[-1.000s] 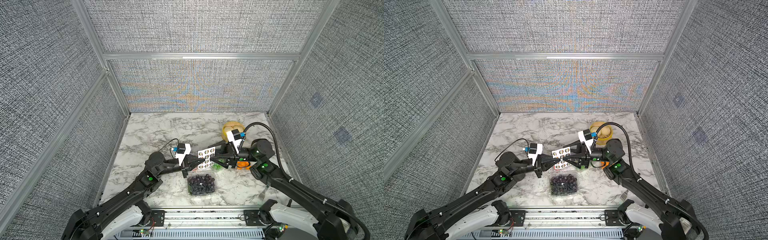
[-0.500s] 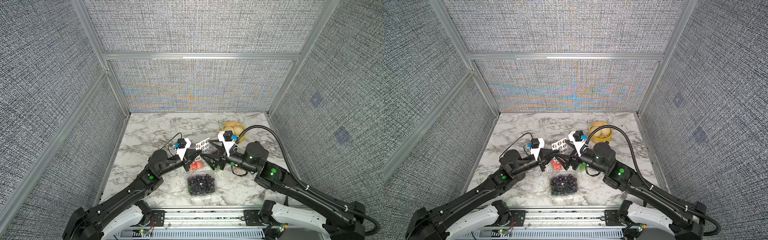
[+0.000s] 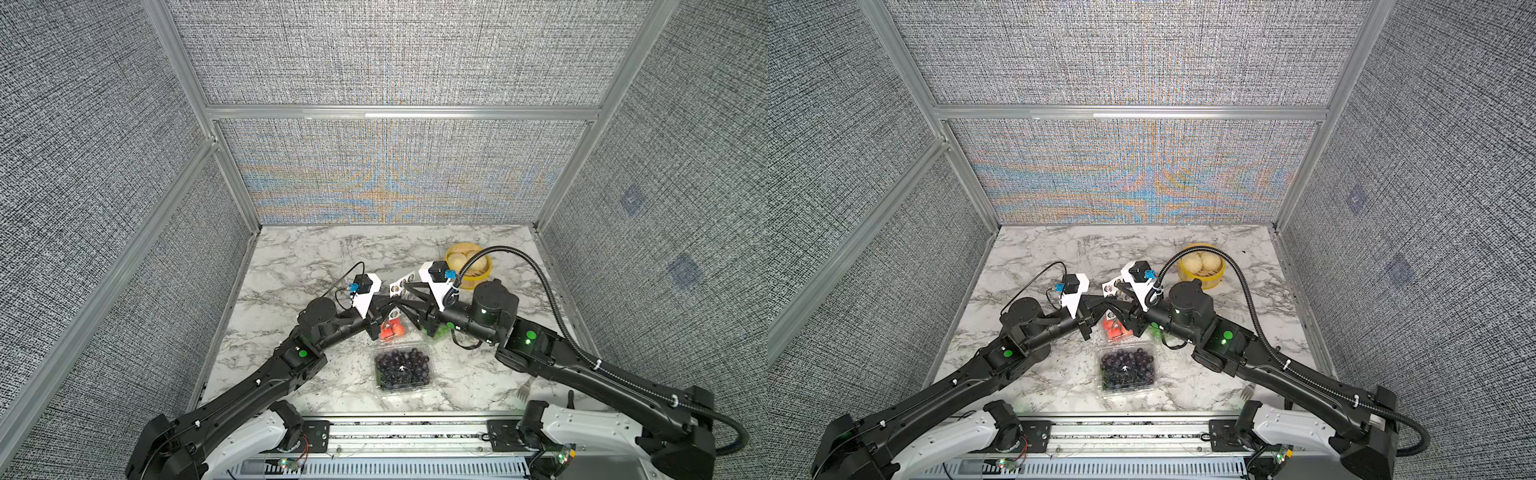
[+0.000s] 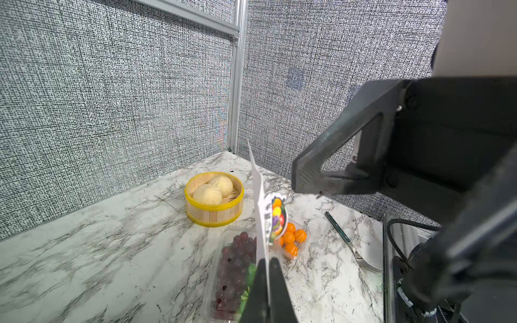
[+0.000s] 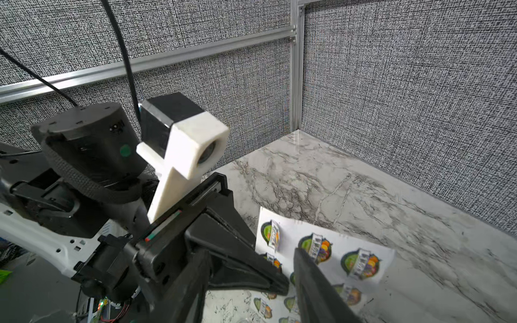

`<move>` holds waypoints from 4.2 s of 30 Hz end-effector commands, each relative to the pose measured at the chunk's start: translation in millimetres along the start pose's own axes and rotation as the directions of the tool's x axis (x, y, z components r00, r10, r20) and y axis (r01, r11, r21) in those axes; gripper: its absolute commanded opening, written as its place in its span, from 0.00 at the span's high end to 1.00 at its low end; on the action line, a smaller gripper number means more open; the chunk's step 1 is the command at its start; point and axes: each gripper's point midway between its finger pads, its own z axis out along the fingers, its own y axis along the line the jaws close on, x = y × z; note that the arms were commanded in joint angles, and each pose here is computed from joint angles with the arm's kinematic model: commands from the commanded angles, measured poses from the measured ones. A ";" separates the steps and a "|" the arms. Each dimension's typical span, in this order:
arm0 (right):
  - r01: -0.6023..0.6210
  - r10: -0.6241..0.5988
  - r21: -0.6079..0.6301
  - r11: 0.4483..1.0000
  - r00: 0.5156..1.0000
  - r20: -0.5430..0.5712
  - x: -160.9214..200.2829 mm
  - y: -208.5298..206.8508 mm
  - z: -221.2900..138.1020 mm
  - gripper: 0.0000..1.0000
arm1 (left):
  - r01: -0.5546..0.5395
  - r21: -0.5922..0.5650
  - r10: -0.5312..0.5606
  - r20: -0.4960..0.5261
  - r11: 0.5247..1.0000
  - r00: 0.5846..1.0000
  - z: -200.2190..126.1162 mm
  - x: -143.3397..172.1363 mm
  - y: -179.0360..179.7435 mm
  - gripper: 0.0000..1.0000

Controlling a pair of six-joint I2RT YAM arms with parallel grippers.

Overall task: Label fruit boxes
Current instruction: Tear off the label from the label sticker, then place the label sticker at the center of the board, then stick the label on the fruit box.

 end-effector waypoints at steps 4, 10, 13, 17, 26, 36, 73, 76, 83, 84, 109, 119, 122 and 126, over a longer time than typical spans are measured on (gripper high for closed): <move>0.002 -0.002 0.011 1.000 0.999 0.039 -6.2 -1.9 0.1 0.54 | -0.005 0.029 0.004 0.008 1.000 1.000 -1.4 -2.6 -6.0 1.00; 0.001 -0.001 0.014 1.000 0.999 0.038 -6.6 -2.8 4.5 0.63 | -0.007 0.046 0.007 0.008 0.999 1.000 -2.0 -2.7 -9.1 1.00; 0.000 0.000 0.009 1.000 0.999 0.039 -7.2 -2.0 5.9 0.65 | -0.008 0.047 0.007 0.014 0.999 1.000 -2.8 -3.5 -9.8 1.00; -0.005 0.005 0.019 1.000 0.999 0.034 -5.2 -4.1 8.5 0.69 | -0.002 0.049 0.002 0.007 0.999 1.000 -1.4 -2.1 -9.3 1.00; -0.019 0.018 0.040 0.999 0.999 0.030 -2.6 -12.2 13.3 0.83 | -0.007 0.076 0.006 0.006 0.997 1.000 -1.8 -1.4 -14.2 1.00; -0.034 0.033 0.029 0.999 0.999 0.030 1.0 -11.6 14.1 1.00 | -0.006 0.036 0.007 -0.014 0.999 1.000 -0.5 3.1 -6.9 1.00; -0.272 0.302 0.132 0.953 0.879 -0.368 96.2 -67.9 -25.2 1.00 | 0.227 -0.339 -0.265 -0.069 0.913 0.962 -39.5 41.0 45.3 1.00; -0.351 0.357 0.088 0.932 0.850 -0.387 115.6 -68.7 -9.8 1.00 | 0.261 -0.387 -0.317 -0.087 0.885 0.944 -50.3 53.6 48.9 1.00; -0.444 0.369 0.016 0.896 0.722 -0.586 160.8 -51.7 42.6 1.00 | 0.265 -0.525 -0.345 -0.060 0.809 0.937 -87.7 70.5 64.1 1.00; -0.450 0.365 0.014 0.893 0.707 -0.605 164.8 -49.9 49.1 1.00 | 0.269 -0.517 -0.347 -0.058 0.812 0.936 -88.5 72.2 62.7 1.00; -0.378 0.379 0.206 0.903 0.473 -0.795 263.3 -81.2 94.1 1.00 | 0.390 -0.534 -0.559 -0.196 0.750 0.806 -87.6 148.4 51.6 1.00; -0.268 0.373 0.275 0.923 0.458 -0.807 282.5 -95.9 96.5 1.00 | 0.360 -0.675 -0.664 -0.261 0.645 0.701 -108.3 208.7 61.5 1.00; -0.189 0.347 0.293 0.937 0.445 -0.825 290.7 -96.6 90.7 1.00 | 0.311 -0.720 -0.684 -0.301 0.620 0.665 -115.3 224.7 64.8 1.00; -0.113 0.350 0.336 0.935 0.455 -0.819 295.0 -104.6 76.4 0.97 | 0.285 -0.757 -0.717 -0.324 0.588 0.617 -122.2 237.9 64.8 1.00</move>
